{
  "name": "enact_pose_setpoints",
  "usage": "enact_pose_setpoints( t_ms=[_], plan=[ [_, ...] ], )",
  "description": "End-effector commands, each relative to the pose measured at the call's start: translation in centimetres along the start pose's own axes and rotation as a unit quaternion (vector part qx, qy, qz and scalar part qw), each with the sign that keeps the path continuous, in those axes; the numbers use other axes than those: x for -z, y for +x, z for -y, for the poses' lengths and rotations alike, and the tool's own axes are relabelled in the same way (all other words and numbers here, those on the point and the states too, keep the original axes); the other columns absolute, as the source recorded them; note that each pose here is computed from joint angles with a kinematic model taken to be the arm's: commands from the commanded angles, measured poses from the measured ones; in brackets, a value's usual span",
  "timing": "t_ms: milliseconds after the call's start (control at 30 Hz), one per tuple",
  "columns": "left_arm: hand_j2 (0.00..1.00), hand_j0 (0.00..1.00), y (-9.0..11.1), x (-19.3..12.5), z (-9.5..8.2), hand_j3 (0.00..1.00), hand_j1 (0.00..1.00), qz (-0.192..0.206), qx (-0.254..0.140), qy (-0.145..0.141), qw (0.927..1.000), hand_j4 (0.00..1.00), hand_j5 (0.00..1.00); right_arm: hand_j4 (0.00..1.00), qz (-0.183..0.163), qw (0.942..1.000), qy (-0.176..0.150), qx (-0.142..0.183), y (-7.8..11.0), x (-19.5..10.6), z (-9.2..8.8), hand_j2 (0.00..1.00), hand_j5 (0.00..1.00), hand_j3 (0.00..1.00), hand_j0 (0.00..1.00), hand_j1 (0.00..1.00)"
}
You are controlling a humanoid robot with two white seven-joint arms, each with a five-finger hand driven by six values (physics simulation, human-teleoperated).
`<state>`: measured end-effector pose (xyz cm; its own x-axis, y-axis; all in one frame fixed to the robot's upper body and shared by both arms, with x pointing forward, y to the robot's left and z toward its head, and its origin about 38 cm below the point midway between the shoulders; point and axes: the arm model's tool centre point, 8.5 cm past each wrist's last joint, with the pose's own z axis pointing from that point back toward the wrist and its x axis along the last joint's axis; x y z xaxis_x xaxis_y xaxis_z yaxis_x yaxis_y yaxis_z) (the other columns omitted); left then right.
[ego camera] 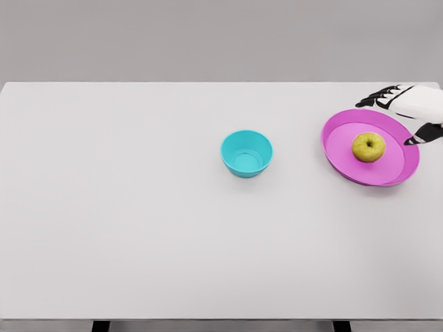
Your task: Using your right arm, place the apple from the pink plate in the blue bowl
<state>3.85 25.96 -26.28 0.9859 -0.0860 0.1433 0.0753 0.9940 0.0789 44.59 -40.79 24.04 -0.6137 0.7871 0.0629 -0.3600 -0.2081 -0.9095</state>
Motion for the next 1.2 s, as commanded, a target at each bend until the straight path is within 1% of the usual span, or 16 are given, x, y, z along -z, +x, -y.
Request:
enact_pose_setpoints(
  t_ms=[0, 133, 267, 333, 400, 500, 633, 800, 1133, 1167],
  plan=[
    [1.0, 1.0, 0.0, 0.0, 0.0, 1.0, 1.0, 0.0, 0.0, 0.0, 1.0, 1.0, 1.0, 1.0, 0.01, 0.9979, 0.052, 0.036, 0.2, 2.6, -4.3, 1.0, 1.0, 1.0, 1.0, 1.0],
    [1.0, 1.0, 0.0, 0.0, 0.0, 1.0, 1.0, 0.0, 0.0, 0.0, 1.0, 1.0, 1.0, 1.0, 0.0, 0.9976, 0.054, 0.044, -0.5, 3.0, -4.3, 1.0, 1.0, 1.0, 1.0, 1.0],
    [1.0, 1.0, 0.0, 0.0, 0.0, 1.0, 1.0, 0.0, 0.0, 0.0, 1.0, 1.0, 1.0, 1.0, 0.0, 0.9974, 0.055, 0.046, -0.6, 3.3, -4.4, 1.0, 1.0, 1.0, 1.0, 1.0],
    [1.0, 1.0, 0.0, 0.0, 0.0, 1.0, 1.0, 0.0, 0.0, 0.0, 1.0, 1.0, 1.0, 1.0, 0.001, 0.9971, 0.061, 0.045, -0.7, 4.5, -4.0, 1.0, 1.0, 1.0, 1.0, 1.0],
    [1.0, 1.0, 0.1, 0.0, 0.0, 1.0, 1.0, 0.001, 0.0, 0.0, 1.0, 1.0, 1.0, 1.0, -0.002, 0.9964, 0.068, 0.052, -0.9, 5.2, -4.3, 1.0, 1.0, 1.0, 1.0, 1.0],
    [1.0, 1.0, 0.0, 0.0, 0.0, 1.0, 1.0, 0.0, 0.0, 0.0, 1.0, 1.0, 1.0, 1.0, -0.009, 0.9959, 0.071, 0.056, -1.4, 5.0, -4.6, 1.0, 1.0, 1.0, 1.0, 1.0],
    [1.0, 1.0, 0.0, 0.0, 0.0, 1.0, 1.0, 0.0, 0.0, 0.0, 1.0, 1.0, 1.0, 1.0, -0.009, 0.996, 0.069, 0.056, -1.4, 5.1, -4.4, 1.0, 1.0, 1.0, 1.0, 1.0],
    [1.0, 1.0, 0.0, 0.0, 0.0, 1.0, 1.0, 0.0, 0.0, 0.0, 1.0, 1.0, 1.0, 1.0, -0.007, 0.9954, 0.075, 0.059, -1.2, 5.5, -4.9, 1.0, 1.0, 1.0, 1.0, 1.0],
    [1.0, 1.0, 0.0, 0.0, 0.0, 1.0, 1.0, 0.0, 0.0, 0.0, 1.0, 1.0, 1.0, 1.0, -0.015, 0.9945, 0.079, 0.066, -1.7, 5.3, -5.4, 1.0, 1.0, 1.0, 1.0, 1.0],
    [1.0, 1.0, 0.0, 0.0, 0.0, 1.0, 1.0, 0.0, 0.0, 0.0, 1.0, 1.0, 1.0, 0.98, -0.014, 0.9946, 0.079, 0.066, -1.7, 5.3, -5.4, 0.98, 0.98, 0.98, 0.98, 0.98]
  ],
)
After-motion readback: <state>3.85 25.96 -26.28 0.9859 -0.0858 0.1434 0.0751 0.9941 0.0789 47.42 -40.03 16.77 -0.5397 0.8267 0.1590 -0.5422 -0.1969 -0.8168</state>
